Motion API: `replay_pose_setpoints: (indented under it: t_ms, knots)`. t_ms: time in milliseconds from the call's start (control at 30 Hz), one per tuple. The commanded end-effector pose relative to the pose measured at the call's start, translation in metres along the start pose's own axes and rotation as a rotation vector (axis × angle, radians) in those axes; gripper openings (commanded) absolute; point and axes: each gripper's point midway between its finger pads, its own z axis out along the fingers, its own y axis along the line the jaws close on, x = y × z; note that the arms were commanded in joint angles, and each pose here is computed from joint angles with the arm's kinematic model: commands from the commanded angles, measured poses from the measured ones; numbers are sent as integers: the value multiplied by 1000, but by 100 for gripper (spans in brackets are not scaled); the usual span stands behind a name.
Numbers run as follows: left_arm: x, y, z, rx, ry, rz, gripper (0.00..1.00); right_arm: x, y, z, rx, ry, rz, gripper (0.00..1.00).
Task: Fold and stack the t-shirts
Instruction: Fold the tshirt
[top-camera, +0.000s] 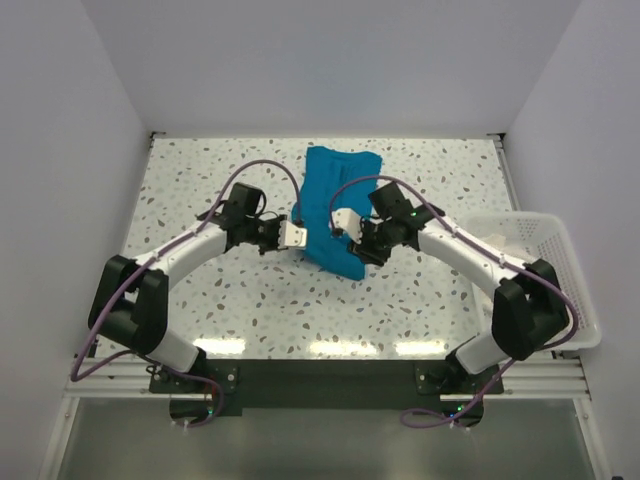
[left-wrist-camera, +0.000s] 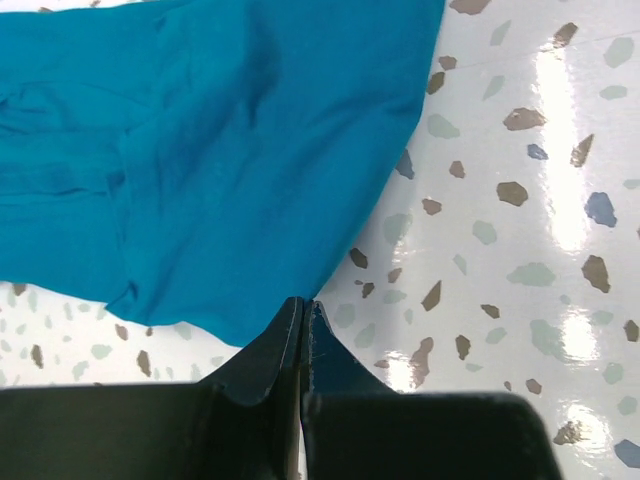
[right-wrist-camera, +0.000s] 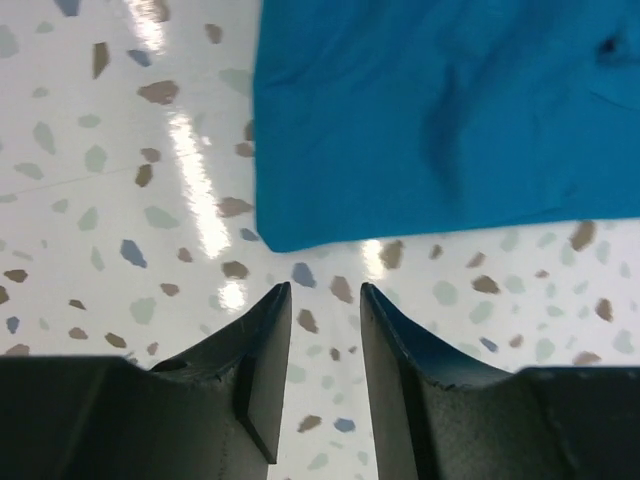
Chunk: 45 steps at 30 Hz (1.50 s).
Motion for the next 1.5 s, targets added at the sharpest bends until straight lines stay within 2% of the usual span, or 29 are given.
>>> replay_pose_setpoints:
  t_ms: [0, 167, 600, 633, 733, 767, 933, 1167, 1333, 1467]
  knots:
    - [0, -12, -1, 23, -13, 1, 0, -14, 28, 21, -32, -37, -76, 39]
    - [8, -21, 2, 40, -1, -8, 0, -5, 41, 54, -37, 8, -77, 42]
    - [18, -31, 6, 60, 8, -10, 0, 43, 47, 103, -35, 149, -118, 41]
    - [18, -31, 7, 62, 9, -9, 0, 43, 48, 104, -37, 155, -123, 39]
    - [18, -33, 7, 67, 6, -14, 0, 50, 47, 107, -35, 192, -110, 18]
    - [17, -33, 7, 69, 1, -14, 0, 49, 46, 107, -37, 192, -108, 1]
    - [13, -30, 3, 58, 0, -13, 0, 39, 53, 89, -77, 170, -101, 0]
    - [1, 2, -21, -23, -12, -73, 0, -17, 29, 26, -83, 20, -48, 0]
    - [-12, 12, -31, -50, -21, -113, 0, -28, 13, -8, -89, -16, -34, 0]
    - [-18, 6, -36, -48, -26, -140, 0, -26, 17, -17, -113, -15, -56, 0]
